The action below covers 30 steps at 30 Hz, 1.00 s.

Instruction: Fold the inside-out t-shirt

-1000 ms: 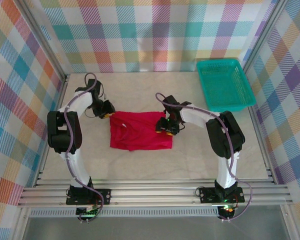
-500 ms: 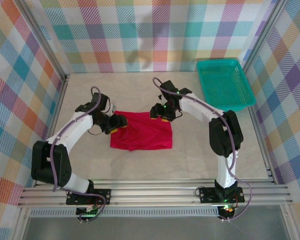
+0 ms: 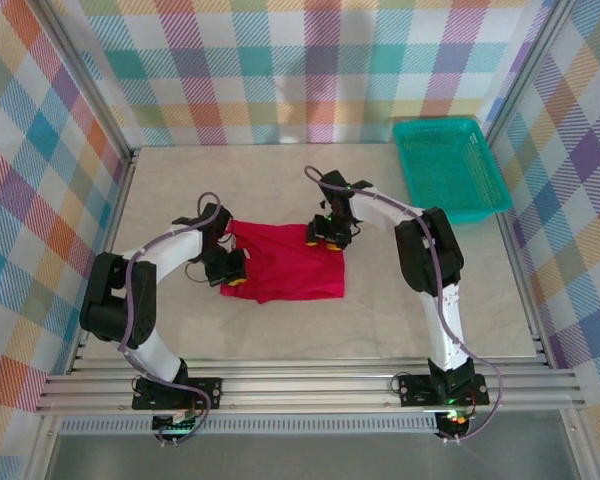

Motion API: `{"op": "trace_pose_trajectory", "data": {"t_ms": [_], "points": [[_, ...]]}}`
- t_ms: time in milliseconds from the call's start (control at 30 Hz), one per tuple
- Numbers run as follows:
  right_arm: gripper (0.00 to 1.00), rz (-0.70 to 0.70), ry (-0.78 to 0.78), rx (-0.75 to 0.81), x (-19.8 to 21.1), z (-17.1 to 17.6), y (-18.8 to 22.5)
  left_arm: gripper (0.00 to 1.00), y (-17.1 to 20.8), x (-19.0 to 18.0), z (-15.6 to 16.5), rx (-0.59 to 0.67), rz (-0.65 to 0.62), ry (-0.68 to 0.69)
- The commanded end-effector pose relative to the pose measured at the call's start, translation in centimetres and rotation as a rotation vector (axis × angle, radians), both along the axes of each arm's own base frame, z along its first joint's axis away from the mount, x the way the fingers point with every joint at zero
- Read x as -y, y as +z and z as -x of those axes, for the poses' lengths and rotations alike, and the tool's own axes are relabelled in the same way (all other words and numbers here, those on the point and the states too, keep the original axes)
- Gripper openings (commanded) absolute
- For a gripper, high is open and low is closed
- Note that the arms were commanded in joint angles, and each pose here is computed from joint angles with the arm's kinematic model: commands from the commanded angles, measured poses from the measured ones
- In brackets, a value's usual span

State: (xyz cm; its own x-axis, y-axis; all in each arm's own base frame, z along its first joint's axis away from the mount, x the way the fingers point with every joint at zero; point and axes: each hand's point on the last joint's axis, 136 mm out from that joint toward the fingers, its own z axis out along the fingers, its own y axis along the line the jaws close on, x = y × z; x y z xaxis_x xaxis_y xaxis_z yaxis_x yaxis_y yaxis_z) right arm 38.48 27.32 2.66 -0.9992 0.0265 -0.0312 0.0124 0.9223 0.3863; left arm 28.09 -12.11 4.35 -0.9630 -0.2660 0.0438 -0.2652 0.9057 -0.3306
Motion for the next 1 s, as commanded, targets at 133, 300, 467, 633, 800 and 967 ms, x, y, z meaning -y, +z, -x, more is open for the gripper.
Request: {"op": "trace_pose_trajectory", "data": {"t_ms": [133,300,467,633,800,967], "points": [[0.55,0.160,-0.083,-0.057,6.6,2.3,-2.8,0.00,0.5,-6.1,2.2,-0.026,-0.132,0.182],[0.54,0.114,-0.086,-0.074,6.8,5.7,-2.2,0.23,0.1,-4.6,-1.3,0.019,-0.045,0.205],[0.55,0.048,-0.087,-0.053,5.4,10.3,0.5,0.14,-1.7,-3.8,-5.3,-0.052,-0.054,0.147],[0.59,0.034,-0.057,0.092,5.2,9.1,6.5,0.32,2.4,-6.7,-7.4,0.018,-0.263,0.122],[0.60,-0.064,0.043,0.174,2.3,4.6,7.4,0.46,9.3,-3.6,-7.6,0.218,-0.289,0.091],[0.58,-0.102,0.096,0.105,0.7,2.3,4.4,0.44,9.0,3.0,-5.4,0.266,0.021,0.129]]}}
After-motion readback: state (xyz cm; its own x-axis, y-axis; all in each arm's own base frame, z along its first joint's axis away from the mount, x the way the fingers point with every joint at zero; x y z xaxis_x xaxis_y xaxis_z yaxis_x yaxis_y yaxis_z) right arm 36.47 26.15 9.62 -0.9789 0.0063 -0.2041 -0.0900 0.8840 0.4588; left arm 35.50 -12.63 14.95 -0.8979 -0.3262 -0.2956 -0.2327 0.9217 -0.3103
